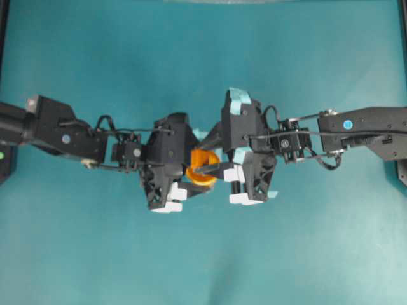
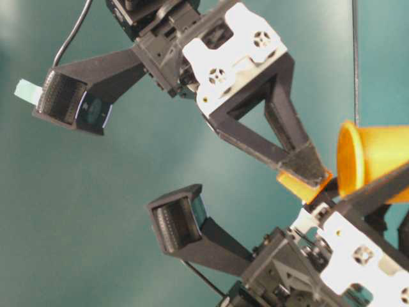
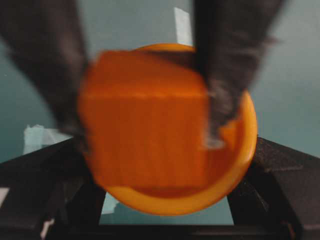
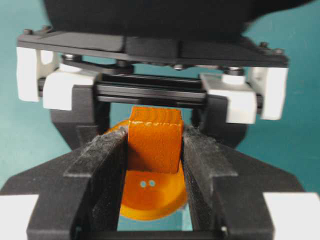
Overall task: Hold the block with right arm and the cup with left arm, then put the block into the cup.
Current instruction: 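Lower the cube into the cup and open the right gripper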
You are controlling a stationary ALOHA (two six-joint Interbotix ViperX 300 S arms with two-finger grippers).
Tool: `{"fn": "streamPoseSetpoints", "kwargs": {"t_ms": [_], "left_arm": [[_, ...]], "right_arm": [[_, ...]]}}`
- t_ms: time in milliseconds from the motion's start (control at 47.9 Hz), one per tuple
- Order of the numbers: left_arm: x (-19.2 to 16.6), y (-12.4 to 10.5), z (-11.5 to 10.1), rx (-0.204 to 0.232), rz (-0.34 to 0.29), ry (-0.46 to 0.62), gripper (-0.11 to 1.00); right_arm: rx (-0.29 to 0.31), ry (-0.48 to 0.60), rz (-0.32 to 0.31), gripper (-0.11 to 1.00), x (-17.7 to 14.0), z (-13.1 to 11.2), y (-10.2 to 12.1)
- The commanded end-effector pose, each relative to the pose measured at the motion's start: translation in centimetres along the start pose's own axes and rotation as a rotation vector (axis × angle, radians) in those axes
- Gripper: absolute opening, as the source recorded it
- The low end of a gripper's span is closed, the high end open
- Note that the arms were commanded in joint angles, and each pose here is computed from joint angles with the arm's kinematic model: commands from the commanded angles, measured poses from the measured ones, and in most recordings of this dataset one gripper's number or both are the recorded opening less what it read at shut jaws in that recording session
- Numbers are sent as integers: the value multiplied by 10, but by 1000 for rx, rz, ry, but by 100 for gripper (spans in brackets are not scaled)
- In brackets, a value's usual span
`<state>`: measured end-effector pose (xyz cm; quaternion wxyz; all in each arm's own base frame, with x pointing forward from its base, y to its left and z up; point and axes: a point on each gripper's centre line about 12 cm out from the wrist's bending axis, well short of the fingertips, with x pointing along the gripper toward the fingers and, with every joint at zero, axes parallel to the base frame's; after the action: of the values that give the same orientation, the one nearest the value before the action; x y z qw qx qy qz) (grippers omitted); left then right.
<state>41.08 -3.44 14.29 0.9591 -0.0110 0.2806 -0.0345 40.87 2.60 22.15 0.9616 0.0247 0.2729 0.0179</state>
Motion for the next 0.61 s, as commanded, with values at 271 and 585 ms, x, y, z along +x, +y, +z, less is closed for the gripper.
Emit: {"fn": "streamPoseSetpoints", "kwargs": {"t_ms": [271, 585], "left_arm": [[-2, 2, 14, 0, 3, -34, 63], [-2, 2, 12, -2, 4, -31, 63]], "right_arm": [[-5, -31, 7, 40, -5, 14, 4], [-7, -17, 6, 56, -6, 12, 5]]}}
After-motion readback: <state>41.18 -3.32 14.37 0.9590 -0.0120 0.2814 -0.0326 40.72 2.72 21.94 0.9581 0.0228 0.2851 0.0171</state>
